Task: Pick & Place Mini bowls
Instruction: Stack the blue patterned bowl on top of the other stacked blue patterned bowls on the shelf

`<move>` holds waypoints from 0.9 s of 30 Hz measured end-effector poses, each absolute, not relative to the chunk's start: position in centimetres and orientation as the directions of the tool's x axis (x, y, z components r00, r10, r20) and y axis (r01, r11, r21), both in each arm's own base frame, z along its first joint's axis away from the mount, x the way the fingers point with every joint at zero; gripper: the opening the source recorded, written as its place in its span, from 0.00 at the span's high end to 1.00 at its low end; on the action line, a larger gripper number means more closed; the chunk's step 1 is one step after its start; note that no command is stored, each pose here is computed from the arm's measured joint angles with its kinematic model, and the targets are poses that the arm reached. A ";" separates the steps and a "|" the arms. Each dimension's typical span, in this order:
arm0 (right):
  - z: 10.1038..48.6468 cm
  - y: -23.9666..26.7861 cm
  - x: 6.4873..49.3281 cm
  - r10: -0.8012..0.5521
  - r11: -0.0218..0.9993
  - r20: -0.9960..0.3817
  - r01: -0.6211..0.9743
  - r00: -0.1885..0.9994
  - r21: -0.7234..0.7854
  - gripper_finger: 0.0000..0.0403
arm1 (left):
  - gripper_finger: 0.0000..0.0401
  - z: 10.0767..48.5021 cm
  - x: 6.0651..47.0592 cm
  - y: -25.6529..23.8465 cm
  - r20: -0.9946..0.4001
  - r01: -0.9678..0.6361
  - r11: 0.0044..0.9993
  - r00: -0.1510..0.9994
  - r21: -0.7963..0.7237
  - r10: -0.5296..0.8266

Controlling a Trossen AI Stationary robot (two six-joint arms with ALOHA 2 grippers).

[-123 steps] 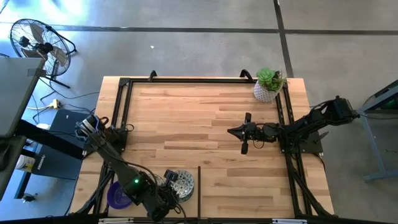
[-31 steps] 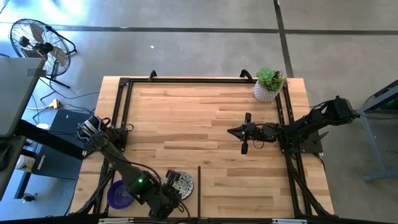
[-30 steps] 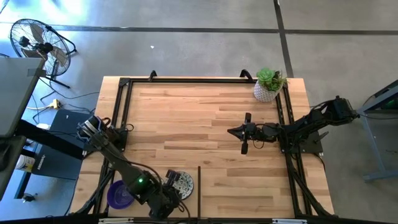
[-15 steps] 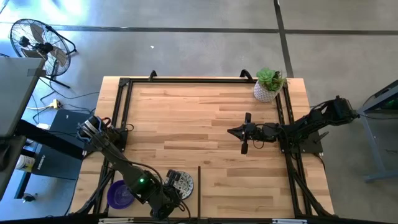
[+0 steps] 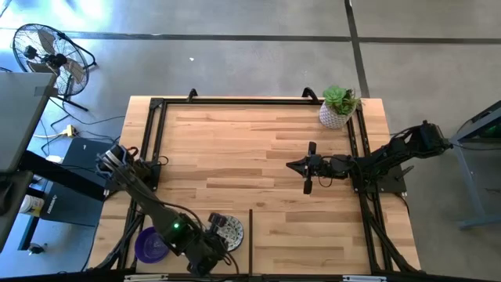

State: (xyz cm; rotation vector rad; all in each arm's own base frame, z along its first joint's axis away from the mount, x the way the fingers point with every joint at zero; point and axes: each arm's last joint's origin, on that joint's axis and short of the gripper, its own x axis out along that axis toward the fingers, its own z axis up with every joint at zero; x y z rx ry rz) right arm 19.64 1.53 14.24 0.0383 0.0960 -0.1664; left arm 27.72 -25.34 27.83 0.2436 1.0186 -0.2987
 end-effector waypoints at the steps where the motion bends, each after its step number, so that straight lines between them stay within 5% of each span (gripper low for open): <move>1: 14.2 1.5 19.6 -0.164 0.985 -0.099 0.167 0.982 0.030 1.00 | 1.00 28.1 27.6 -25.3 -0.859 0.355 0.933 0.494 0.057 -0.136; 27: 14.2 1.5 19.6 -0.164 0.985 -0.098 0.167 0.982 0.031 1.00 | 1.00 28.4 27.6 -25.4 -0.850 0.375 0.927 0.491 0.008 -0.191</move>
